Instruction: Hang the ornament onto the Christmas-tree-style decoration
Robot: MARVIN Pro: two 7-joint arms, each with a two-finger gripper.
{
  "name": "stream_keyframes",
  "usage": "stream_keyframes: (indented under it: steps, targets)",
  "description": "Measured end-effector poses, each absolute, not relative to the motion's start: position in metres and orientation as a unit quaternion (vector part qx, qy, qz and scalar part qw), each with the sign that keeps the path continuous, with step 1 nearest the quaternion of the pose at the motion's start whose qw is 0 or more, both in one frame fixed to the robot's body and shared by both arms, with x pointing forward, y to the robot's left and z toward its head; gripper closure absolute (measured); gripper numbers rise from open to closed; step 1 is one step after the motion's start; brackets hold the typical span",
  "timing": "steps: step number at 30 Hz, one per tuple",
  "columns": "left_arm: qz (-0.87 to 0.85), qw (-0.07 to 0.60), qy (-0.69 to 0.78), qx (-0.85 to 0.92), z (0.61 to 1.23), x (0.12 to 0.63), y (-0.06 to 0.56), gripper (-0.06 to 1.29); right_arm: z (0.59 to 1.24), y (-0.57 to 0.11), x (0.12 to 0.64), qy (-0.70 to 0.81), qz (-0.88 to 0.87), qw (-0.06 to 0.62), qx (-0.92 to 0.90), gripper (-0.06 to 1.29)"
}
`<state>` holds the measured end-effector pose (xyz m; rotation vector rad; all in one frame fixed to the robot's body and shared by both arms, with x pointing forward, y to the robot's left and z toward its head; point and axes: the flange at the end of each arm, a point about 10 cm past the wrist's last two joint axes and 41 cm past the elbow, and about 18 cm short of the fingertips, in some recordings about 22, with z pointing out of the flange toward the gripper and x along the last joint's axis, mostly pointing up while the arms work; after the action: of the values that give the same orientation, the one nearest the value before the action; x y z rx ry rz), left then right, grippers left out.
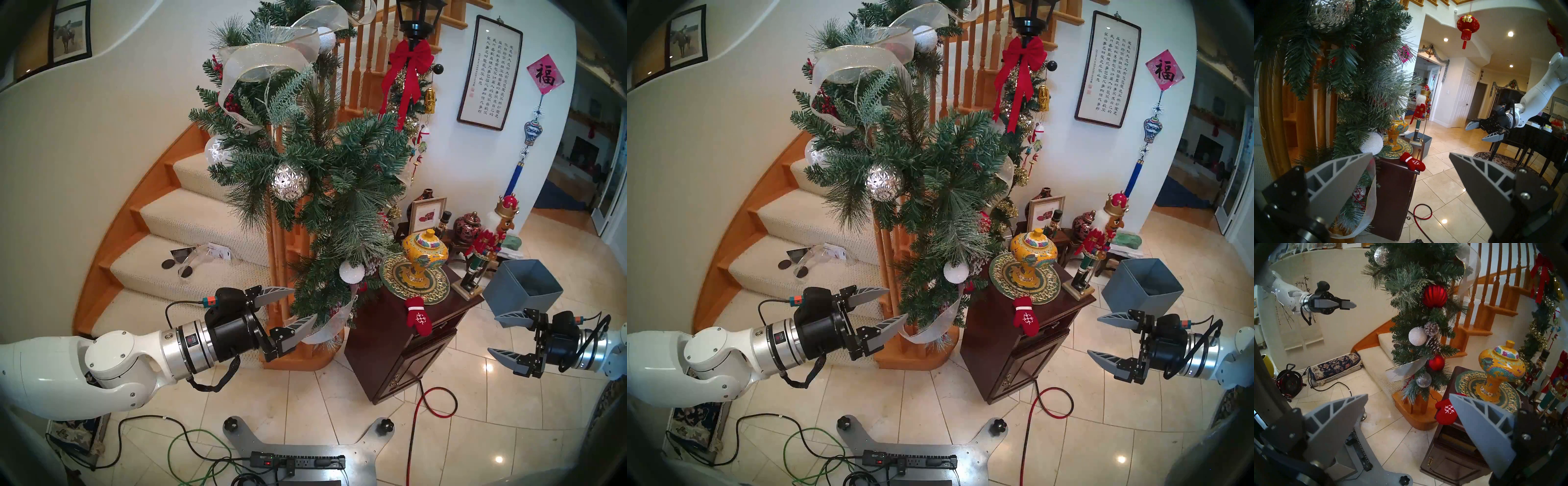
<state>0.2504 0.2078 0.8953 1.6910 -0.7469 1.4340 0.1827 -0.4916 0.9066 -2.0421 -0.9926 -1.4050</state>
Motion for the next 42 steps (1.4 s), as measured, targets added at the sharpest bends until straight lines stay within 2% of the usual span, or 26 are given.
stream_keyframes:
  steps: [42]
  targets:
    - [0.564,0.391,-0.294,0.666,0.895,0.25,0.208,0.0,0.887,-0.464,0.225,-0.357,-0.471,0.213,-0.778,-0.02]
